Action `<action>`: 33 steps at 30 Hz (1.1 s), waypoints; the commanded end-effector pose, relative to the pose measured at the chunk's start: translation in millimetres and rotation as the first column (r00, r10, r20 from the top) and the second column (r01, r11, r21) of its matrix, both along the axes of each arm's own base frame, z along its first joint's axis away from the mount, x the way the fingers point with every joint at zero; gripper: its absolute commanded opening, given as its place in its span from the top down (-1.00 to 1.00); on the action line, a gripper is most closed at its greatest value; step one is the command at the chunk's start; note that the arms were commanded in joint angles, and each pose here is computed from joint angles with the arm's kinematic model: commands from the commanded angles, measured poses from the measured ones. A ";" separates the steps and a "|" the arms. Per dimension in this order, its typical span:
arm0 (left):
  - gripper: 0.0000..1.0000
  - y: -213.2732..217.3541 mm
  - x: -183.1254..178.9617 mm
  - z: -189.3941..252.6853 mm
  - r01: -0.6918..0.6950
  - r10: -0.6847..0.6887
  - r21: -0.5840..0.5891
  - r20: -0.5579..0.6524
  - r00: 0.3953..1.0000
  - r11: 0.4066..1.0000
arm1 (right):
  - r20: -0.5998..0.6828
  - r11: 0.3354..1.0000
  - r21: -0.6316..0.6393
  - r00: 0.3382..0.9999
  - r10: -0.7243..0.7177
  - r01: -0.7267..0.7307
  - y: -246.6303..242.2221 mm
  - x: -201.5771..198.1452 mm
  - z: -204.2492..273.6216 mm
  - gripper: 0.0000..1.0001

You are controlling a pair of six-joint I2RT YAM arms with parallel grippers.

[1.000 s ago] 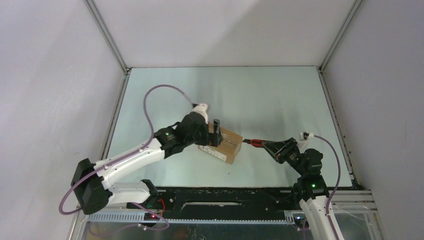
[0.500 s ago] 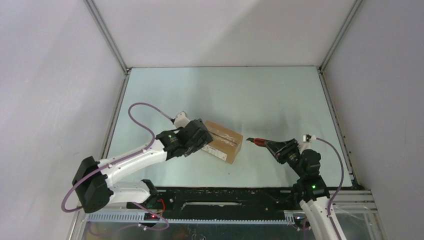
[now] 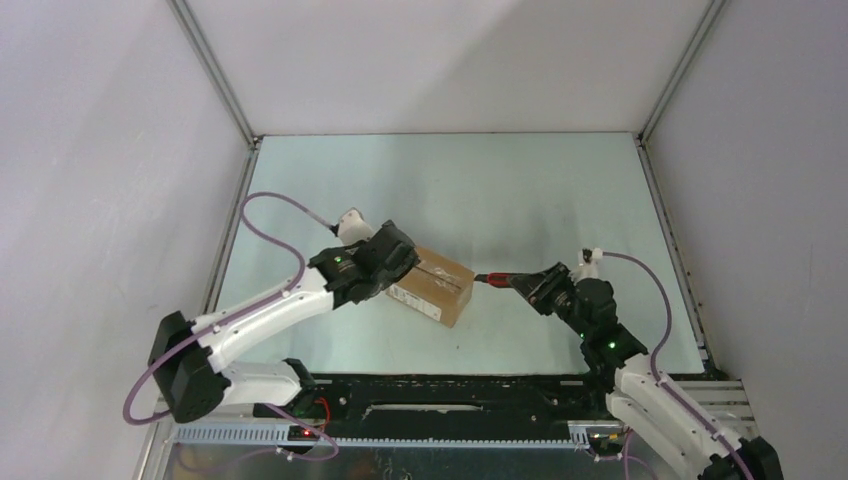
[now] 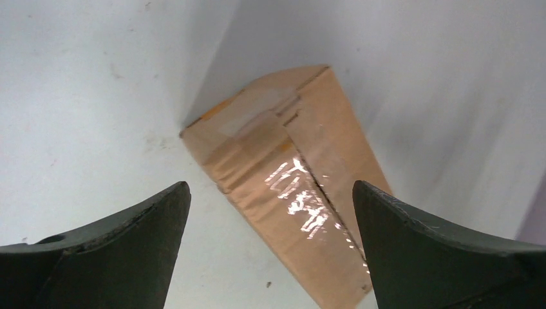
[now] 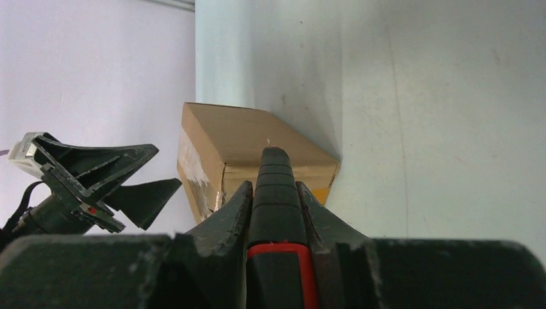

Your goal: Unpack the express box

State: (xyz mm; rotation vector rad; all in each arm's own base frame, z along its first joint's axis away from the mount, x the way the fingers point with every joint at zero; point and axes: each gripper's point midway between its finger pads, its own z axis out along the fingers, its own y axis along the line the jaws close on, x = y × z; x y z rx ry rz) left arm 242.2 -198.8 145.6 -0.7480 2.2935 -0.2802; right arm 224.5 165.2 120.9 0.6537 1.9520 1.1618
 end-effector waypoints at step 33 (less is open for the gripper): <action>-0.67 -17.7 -38.1 -88.7 -0.192 0.164 -0.038 -0.376 0.912 0.981 | 0.161 0.993 0.050 0.983 0.093 -0.102 26.9 0.0 64.5 1.00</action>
